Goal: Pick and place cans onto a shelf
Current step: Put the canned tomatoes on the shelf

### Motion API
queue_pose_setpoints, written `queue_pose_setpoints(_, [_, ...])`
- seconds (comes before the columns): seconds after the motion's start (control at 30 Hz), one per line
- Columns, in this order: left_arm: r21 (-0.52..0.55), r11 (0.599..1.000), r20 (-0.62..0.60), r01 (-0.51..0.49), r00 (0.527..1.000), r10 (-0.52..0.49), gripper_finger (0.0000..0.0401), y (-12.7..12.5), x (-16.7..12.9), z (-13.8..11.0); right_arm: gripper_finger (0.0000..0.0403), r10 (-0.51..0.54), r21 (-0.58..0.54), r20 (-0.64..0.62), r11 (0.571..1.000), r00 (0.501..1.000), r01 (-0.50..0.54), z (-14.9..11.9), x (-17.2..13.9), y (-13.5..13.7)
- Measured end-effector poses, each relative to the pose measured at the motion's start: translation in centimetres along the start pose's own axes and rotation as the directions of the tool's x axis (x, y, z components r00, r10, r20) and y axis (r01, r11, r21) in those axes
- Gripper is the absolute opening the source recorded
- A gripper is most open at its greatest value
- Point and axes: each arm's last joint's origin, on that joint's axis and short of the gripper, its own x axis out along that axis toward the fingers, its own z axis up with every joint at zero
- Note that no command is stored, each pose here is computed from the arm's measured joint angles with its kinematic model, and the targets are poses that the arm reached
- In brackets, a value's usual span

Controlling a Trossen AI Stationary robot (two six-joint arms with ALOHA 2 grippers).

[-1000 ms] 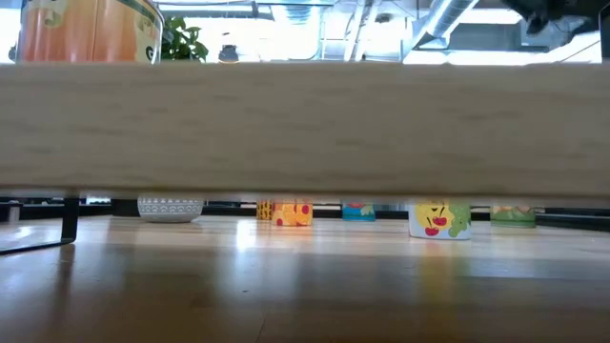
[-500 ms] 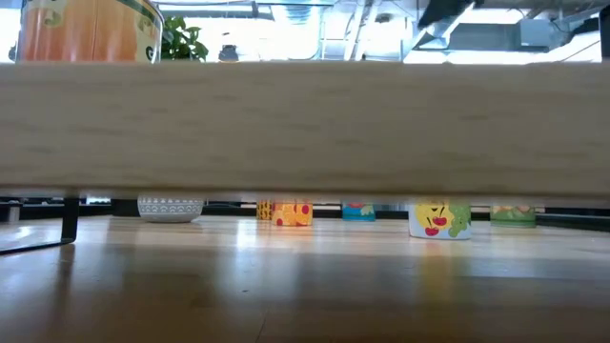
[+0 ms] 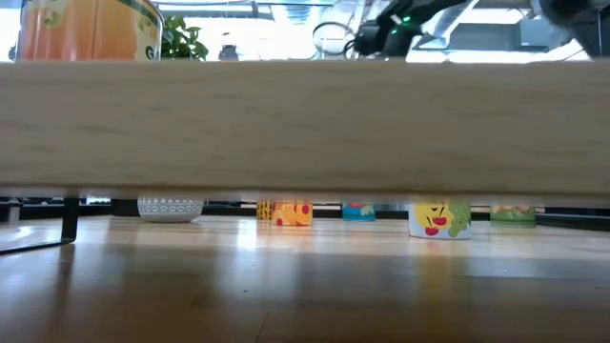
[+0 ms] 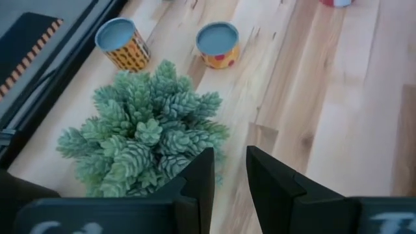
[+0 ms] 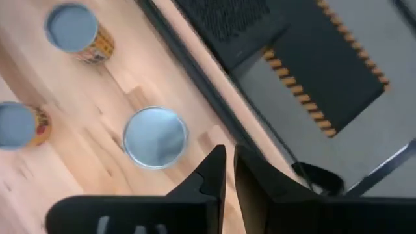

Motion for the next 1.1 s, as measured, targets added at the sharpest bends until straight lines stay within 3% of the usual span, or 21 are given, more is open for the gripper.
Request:
queue_pose_setpoints(0.13, [-0.004, 1.000, -0.004, 0.006, 1.000, -0.006, 0.0080, 0.0, 0.0, 0.0, 0.0059, 0.024, -0.043, -0.009, 0.999, 1.000, -0.024, 2.0, 2.2, 1.9])
queue_pose_setpoints(0.33, [-0.009, 1.000, -0.005, 0.006, 1.000, -0.006, 0.0080, 0.0, 0.0, 0.0, 0.0059, 0.062, -0.068, -0.123, 0.995, 0.991, -0.071, 2.5, 6.6, 5.0])
queue_pose_setpoints(0.47, [-0.009, 1.000, -0.005, 0.006, 1.000, -0.006, 0.0080, 0.0, 0.0, 0.0, 0.0059, 0.066, -0.004, -0.191, 0.998, 0.979, -0.068, 2.1, 7.9, 5.5])
queue_pose_setpoints(0.9, [-0.019, 0.999, -0.092, -0.041, 0.995, 0.039, 0.0080, 0.5, 0.0, -0.9, 0.0061, 0.064, 0.228, -0.201, 0.974, 0.978, -0.017, 2.1, 8.2, 5.1])
queue_pose_setpoints(1.1, [-0.037, 0.996, -0.151, -0.081, 0.986, 0.075, 0.0080, 0.8, -0.1, -1.6, 0.0098, 0.088, 0.272, -0.212, 0.962, 0.973, -0.027, 2.2, 9.7, 5.8])
